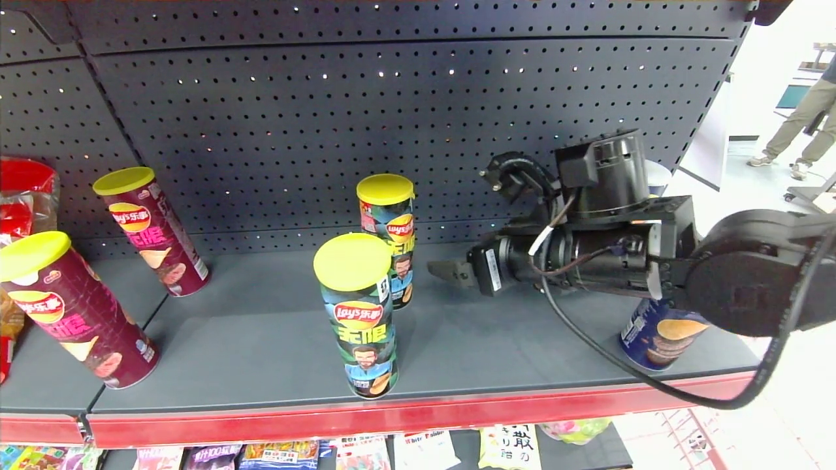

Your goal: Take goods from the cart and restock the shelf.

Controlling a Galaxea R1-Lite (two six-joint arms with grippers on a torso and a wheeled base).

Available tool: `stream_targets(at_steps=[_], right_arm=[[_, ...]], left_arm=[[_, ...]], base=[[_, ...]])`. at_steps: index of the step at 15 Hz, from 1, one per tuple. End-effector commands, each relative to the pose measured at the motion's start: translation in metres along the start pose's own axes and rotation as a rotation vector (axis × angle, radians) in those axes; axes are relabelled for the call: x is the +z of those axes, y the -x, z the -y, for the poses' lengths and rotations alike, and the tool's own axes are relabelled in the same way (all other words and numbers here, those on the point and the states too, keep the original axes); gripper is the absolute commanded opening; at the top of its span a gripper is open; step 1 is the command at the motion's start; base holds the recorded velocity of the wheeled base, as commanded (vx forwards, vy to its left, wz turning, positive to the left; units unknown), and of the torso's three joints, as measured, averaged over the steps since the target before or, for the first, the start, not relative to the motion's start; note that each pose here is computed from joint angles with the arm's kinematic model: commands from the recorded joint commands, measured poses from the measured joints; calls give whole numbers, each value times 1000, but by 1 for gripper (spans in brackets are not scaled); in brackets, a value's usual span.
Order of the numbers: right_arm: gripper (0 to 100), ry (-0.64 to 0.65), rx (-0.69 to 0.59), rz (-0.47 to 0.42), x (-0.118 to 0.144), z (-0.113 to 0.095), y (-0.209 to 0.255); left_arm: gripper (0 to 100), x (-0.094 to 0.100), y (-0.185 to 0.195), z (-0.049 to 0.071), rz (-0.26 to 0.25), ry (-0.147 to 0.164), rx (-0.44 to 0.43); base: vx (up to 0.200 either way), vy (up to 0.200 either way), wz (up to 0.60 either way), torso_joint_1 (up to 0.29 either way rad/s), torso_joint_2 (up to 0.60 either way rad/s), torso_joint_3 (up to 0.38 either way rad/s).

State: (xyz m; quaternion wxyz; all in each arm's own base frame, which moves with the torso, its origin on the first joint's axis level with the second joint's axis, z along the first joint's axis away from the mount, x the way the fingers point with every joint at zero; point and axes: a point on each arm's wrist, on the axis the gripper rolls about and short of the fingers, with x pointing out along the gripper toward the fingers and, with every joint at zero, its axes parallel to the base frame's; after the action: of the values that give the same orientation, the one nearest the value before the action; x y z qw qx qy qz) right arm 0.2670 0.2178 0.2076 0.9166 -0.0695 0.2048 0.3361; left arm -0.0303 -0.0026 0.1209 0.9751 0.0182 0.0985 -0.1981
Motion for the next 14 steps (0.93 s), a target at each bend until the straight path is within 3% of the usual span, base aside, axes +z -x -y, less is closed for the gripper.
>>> stream_targets(at_steps=[1,8,9,10,12,14], right_arm=[[100,-9,-16,33,1,4,31],[100,29,43,152,-37,-13,154],[100,64,37,196,-61,-11,190],[100,77,28,206,-69,-10,200],[100,78,-84,283,-108,-3,240],[100,22,-340,301,-134,6,262]], left_arm=[[100,8,-4,-2,-28,9,1],[100,44,-44,-15,-102,23,4],[100,51,-58,-19,-123,29,3],[100,54,-61,-21,-129,30,1],[100,64,-82,-27,-208,53,-9],[100,64,-100,-30,-290,75,-51]], base=[[0,0,0,0,0,0],[0,0,0,0,0,0],[0,0,0,0,0,0],[0,0,0,0,0,0],[0,0,0,0,0,0],[0,0,0,0,0,0]])
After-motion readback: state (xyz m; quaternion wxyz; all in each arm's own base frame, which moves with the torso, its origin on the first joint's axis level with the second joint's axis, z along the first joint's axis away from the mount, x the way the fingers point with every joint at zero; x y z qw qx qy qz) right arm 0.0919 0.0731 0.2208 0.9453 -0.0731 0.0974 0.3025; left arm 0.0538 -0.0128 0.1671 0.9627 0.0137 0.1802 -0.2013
